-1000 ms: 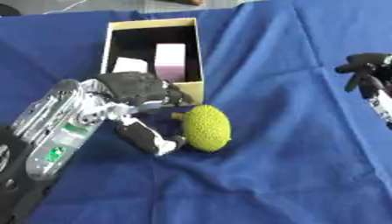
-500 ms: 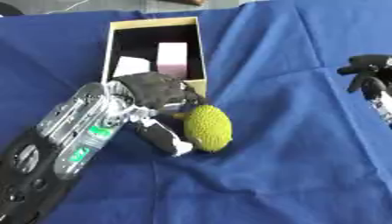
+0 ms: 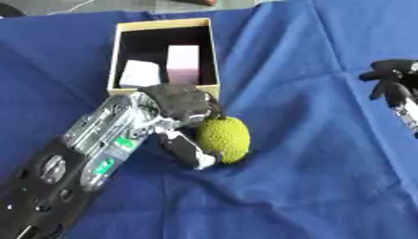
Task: Pick up objects on the table and place them in the box.
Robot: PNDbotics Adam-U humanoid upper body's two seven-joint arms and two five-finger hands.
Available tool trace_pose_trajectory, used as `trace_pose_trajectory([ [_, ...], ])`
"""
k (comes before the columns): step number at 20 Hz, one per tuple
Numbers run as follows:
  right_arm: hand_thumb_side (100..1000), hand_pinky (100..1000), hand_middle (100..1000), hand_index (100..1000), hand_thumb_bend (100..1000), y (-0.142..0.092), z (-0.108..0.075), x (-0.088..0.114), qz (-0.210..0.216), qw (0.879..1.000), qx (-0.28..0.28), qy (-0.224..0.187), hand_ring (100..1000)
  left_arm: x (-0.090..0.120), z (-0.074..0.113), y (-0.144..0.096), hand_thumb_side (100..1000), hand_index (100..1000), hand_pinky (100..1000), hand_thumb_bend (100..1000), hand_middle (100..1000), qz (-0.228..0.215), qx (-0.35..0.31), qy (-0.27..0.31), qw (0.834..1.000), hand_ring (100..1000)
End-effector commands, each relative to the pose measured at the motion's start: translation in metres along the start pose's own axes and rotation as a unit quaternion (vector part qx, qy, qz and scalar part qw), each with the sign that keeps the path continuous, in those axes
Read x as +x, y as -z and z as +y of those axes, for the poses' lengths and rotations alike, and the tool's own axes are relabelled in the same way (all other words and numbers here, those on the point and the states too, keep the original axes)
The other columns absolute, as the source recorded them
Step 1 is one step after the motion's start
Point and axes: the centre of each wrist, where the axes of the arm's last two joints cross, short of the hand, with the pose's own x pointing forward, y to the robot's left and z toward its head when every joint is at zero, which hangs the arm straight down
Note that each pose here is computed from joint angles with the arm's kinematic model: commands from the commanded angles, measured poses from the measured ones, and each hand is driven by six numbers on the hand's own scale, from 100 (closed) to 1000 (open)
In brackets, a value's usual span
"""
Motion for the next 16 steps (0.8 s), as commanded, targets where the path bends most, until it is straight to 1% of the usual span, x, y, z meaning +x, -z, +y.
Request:
trace_pose_trajectory([
  [1, 523, 1000, 477, 817, 100, 0.002, -0.004, 0.006, -0.009, 1.000, 0.001, -0.008, 808, 0.000, 0.003, 0.004, 539, 793, 681, 263, 657, 0.011, 0.015, 0.008, 1.000, 663],
  [2, 523, 1000, 476, 817, 100, 0.002, -0.004, 0.006, -0.008, 1.000, 0.001, -0.007, 808, 0.000, 0.001, 0.006, 455, 768, 657, 266, 623, 0.016, 0.019, 0.009, 1.000, 630],
  [5, 523, 1000, 476, 817, 100, 0.002, -0.004, 0.005, -0.009, 1.000, 0.000, -0.006, 808, -0.001, -0.006, 0.014, 357, 737, 629, 294, 591, 0.029, 0.033, 0.017, 0.999, 598],
  [6, 523, 1000, 476, 817, 100, 0.002, -0.004, 0.006, -0.009, 1.000, -0.001, -0.006, 808, -0.001, -0.009, 0.016, 236, 713, 606, 291, 568, 0.032, 0.039, 0.018, 0.999, 575],
  [7, 523, 1000, 476, 817, 100, 0.002, -0.004, 0.006, -0.010, 1.000, 0.000, -0.006, 808, -0.001, -0.012, 0.019, 180, 697, 592, 303, 551, 0.035, 0.045, 0.018, 0.998, 560],
  [9, 523, 1000, 476, 817, 100, 0.003, -0.004, 0.006, -0.011, 1.000, -0.001, -0.005, 808, -0.002, -0.017, 0.024, 108, 680, 576, 299, 533, 0.037, 0.055, 0.014, 0.998, 543],
  [10, 523, 1000, 476, 817, 100, 0.002, -0.004, 0.006, -0.010, 1.000, -0.001, -0.005, 808, -0.002, -0.019, 0.025, 100, 649, 551, 246, 505, 0.039, 0.062, 0.010, 0.997, 517],
  [11, 523, 1000, 476, 817, 100, 0.002, -0.004, 0.005, -0.010, 1.000, -0.001, -0.004, 808, -0.003, -0.020, 0.026, 100, 636, 543, 208, 494, 0.041, 0.070, 0.003, 0.997, 508],
  [12, 523, 1000, 476, 818, 100, 0.002, -0.004, 0.005, -0.009, 1.000, -0.001, -0.003, 808, -0.003, -0.021, 0.027, 100, 607, 523, 140, 470, 0.042, 0.079, -0.005, 0.996, 491],
  [13, 523, 1000, 476, 818, 100, 0.002, -0.004, 0.005, -0.007, 1.000, -0.002, -0.003, 808, -0.002, -0.021, 0.027, 100, 604, 522, 131, 468, 0.041, 0.088, -0.013, 0.995, 489],
  [14, 523, 1000, 476, 818, 100, 0.001, -0.003, 0.005, -0.007, 1.000, -0.003, -0.003, 809, -0.002, -0.020, 0.026, 100, 585, 509, 100, 453, 0.040, 0.097, -0.020, 0.994, 479],
  [15, 523, 1000, 476, 818, 100, 0.001, -0.003, 0.005, -0.006, 1.000, -0.003, -0.003, 809, -0.001, -0.019, 0.024, 100, 585, 507, 100, 452, 0.037, 0.104, -0.026, 0.993, 479],
  [16, 523, 1000, 476, 818, 100, 0.001, -0.003, 0.005, -0.005, 1.000, -0.003, -0.003, 809, 0.000, -0.016, 0.021, 129, 587, 503, 100, 453, 0.034, 0.112, -0.032, 0.993, 480],
])
